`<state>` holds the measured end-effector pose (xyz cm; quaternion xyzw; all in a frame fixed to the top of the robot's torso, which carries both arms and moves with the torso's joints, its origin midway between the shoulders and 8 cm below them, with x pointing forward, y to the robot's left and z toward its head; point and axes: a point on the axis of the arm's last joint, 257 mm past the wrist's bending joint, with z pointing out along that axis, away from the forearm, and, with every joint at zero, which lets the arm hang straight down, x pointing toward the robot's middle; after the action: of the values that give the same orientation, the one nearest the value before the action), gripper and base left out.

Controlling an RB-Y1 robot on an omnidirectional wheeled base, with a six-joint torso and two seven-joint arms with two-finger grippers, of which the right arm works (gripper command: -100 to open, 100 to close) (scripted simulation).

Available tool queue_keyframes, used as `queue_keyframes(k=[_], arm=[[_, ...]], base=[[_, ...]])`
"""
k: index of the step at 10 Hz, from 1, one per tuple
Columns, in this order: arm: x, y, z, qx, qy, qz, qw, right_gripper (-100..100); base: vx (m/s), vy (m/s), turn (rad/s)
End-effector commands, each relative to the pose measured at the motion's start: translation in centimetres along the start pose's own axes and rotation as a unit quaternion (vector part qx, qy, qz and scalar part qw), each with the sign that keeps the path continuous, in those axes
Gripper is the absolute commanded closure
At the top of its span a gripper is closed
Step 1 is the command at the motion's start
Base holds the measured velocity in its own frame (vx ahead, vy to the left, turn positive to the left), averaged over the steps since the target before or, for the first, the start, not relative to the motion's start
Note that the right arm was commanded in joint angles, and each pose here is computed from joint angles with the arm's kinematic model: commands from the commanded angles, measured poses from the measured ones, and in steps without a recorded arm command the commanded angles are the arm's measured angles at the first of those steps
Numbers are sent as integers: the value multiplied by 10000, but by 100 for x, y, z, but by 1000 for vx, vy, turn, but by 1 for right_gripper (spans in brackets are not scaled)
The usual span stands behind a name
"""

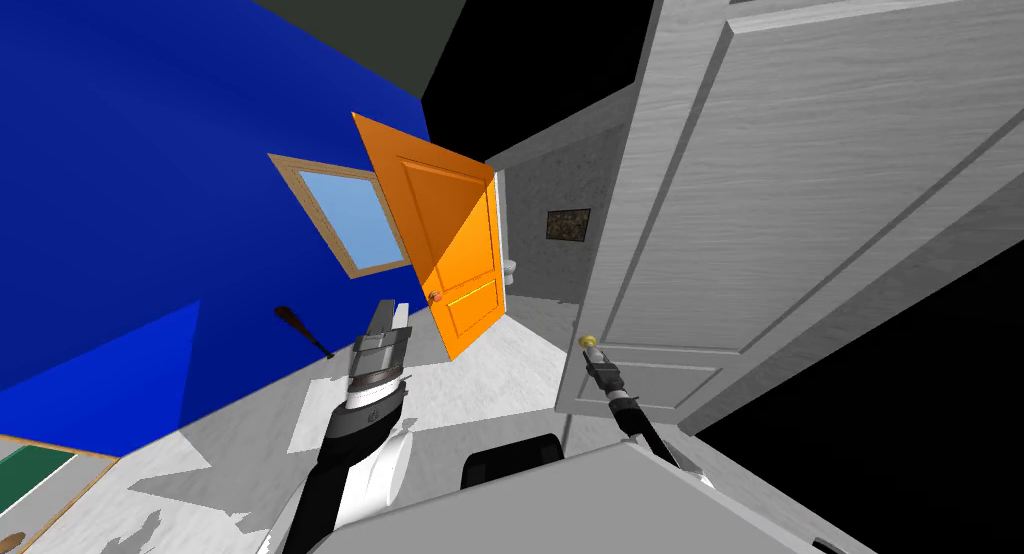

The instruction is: Pull the door open

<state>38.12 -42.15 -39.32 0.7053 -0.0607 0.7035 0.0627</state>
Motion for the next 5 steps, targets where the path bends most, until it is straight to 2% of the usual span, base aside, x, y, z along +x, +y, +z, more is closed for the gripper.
queue_keyframes(k=[1, 5], arm=[[-2, 5, -75, 119, 1, -2, 9999, 100], [12, -27, -214, 424, 12, 12, 9991, 100]], base=[[-223, 2, 93], [-200, -38, 87]])
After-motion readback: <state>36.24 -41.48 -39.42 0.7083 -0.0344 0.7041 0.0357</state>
